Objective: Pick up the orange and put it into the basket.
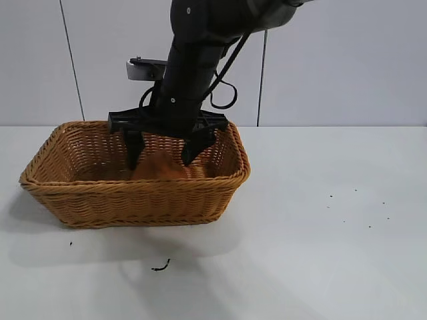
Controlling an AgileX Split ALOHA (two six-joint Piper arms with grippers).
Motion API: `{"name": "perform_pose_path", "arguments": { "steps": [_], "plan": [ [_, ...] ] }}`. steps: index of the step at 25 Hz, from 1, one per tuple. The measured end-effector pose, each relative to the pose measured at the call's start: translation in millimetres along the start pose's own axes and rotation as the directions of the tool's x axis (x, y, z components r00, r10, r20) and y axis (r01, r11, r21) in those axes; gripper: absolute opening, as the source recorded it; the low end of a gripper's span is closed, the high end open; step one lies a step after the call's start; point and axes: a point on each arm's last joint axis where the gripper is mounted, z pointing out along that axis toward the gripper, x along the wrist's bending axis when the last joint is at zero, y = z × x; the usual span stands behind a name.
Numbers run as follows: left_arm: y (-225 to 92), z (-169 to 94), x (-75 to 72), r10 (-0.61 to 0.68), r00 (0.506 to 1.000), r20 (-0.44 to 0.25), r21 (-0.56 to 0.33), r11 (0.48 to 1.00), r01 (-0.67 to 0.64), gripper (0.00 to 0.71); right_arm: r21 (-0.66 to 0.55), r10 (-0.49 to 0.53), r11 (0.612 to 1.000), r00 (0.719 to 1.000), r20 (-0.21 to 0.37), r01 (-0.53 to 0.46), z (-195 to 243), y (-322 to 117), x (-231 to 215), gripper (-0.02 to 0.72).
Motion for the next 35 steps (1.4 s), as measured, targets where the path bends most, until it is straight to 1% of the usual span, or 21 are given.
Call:
{"name": "perform_pose_path", "arguments": {
  "steps": [3, 6, 9, 13, 16, 17, 18, 19, 22, 24, 25, 27, 30, 33, 35],
  "plan": [
    [0, 0, 0.0, 0.000, 1.000, 0.000, 0.000, 1.000, 0.000, 0.666, -0.004, 0.008, 1.000, 1.000, 0.020, -0.008, -19, 8, -9, 0.694],
    [0, 0, 0.0, 0.000, 1.000, 0.000, 0.000, 1.000, 0.000, 0.666, 0.001, 0.030, 1.000, 0.997, 0.071, -0.031, -26, 11, -30, 0.694],
    [0, 0, 0.0, 0.000, 1.000, 0.000, 0.000, 1.000, 0.000, 0.666, 0.001, 0.077, 0.997, 0.990, 0.120, -0.078, -29, 12, -62, 0.694],
    [0, 0, 0.0, 0.000, 1.000, 0.000, 0.000, 1.000, 0.000, 0.666, -0.016, 0.171, 0.985, 0.970, 0.170, -0.171, -36, 12, -117, 0.694],
    [0, 0, 0.0, 0.000, 1.000, 0.000, 0.000, 1.000, 0.000, 0.666, -0.033, 0.251, 0.968, 0.945, 0.210, -0.249, -43, 7, -162, 0.694],
    [0, 0, 0.0, 0.000, 1.000, 0.000, 0.000, 1.000, 0.000, 0.666, -0.033, 0.251, 0.968, 0.945, 0.210, -0.249, -43, 7, -162, 0.694],
    [0, 0, 0.0, 0.000, 1.000, 0.000, 0.000, 1.000, 0.000, 0.666, -0.041, 0.284, 0.959, 0.933, 0.223, -0.282, -47, 4, -181, 0.694],
    [0, 0, 0.0, 0.000, 1.000, 0.000, 0.000, 1.000, 0.000, 0.666, -0.055, 0.334, 0.942, 0.910, 0.247, -0.331, -53, -2, -210, 0.694],
    [0, 0, 0.0, 0.000, 1.000, 0.000, 0.000, 1.000, 0.000, 0.666, -0.074, 0.401, 0.915, 0.874, 0.276, -0.396, -62, -13, -248, 0.694],
    [0, 0, 0.0, 0.000, 1.000, 0.000, 0.000, 1.000, 0.000, 0.666, -0.086, 0.437, 0.898, 0.852, 0.289, -0.431, -67, -20, -269, 0.694],
    [0, 0, 0.0, 0.000, 1.000, 0.000, 0.000, 1.000, 0.000, 0.666, -0.086, 0.437, 0.898, 0.852, 0.289, -0.431, -67, -20, -269, 0.694],
    [0, 0, 0.0, 0.000, 1.000, 0.000, 0.000, 1.000, 0.000, 0.666, -0.094, 0.468, 0.881, 0.830, 0.302, -0.463, -72, -28, -287, 0.694],
    [0, 0, 0.0, 0.000, 1.000, 0.000, 0.000, 1.000, 0.000, 0.666, -0.107, 0.513, 0.856, 0.806, 0.295, -0.505, -79, -37, -306, 0.694],
    [0, 0, 0.0, 0.000, 1.000, 0.000, 0.000, 1.000, 0.000, 0.666, -0.099, 0.524, 0.850, 0.807, 0.273, -0.518, -82, -40, -303, 0.694],
    [0, 0, 0.0, 0.000, 1.000, 0.000, 0.000, 1.000, 0.000, 0.666, -0.089, 0.522, 0.850, 0.807, 0.275, -0.520, -84, -42, -301, 0.694]
  ]
}}
